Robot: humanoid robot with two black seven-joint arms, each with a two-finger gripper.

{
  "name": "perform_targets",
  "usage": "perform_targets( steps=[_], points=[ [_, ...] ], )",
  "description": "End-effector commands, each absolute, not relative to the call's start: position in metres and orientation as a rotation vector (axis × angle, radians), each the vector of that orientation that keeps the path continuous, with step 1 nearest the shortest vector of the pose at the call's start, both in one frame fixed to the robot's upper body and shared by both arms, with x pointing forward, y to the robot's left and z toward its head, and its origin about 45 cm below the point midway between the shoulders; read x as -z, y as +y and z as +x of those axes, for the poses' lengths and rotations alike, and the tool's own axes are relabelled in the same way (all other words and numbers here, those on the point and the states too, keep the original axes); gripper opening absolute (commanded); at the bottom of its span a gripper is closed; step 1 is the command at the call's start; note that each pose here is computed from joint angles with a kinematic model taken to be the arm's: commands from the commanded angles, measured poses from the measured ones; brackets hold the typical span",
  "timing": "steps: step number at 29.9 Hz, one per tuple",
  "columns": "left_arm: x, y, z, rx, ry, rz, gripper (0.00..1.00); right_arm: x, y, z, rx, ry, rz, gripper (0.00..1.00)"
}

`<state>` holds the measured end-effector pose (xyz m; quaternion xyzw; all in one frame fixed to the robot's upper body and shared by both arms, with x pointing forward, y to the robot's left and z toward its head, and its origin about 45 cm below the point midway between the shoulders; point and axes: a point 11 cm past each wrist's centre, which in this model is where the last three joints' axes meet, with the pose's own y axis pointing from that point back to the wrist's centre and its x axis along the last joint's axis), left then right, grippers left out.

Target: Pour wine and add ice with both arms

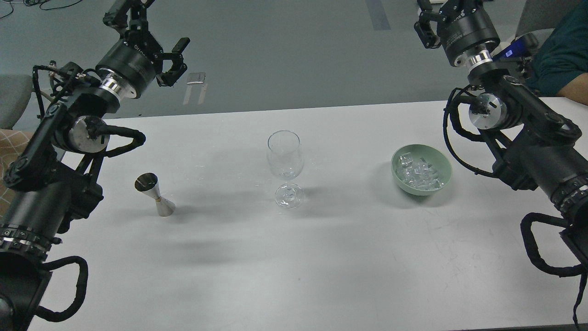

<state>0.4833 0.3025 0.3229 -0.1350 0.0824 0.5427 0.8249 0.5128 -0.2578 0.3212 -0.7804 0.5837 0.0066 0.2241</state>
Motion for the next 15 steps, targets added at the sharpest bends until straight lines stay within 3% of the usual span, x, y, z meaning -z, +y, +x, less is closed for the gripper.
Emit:
perform_targets(
  steps=[1,7,15],
  points=[
    [-0.326,0.305,0.483,-1.150,0.196,-0.332,0.99,-0.318,-0.260,0.513,-0.020,1.629,-2.151,1.00],
    [-0.327,0.310,0.482,-1.146,0.324,-0.493,0.99,-0.314,-0.265,0.513,-0.021,1.649,-2.153,1.00],
    [-0.321,0.316,0.486,-1.178,0.352,-0.492,0.99,-0.320,-0.260,0.514,-0.017,1.634,-2.149,1.00]
  ],
)
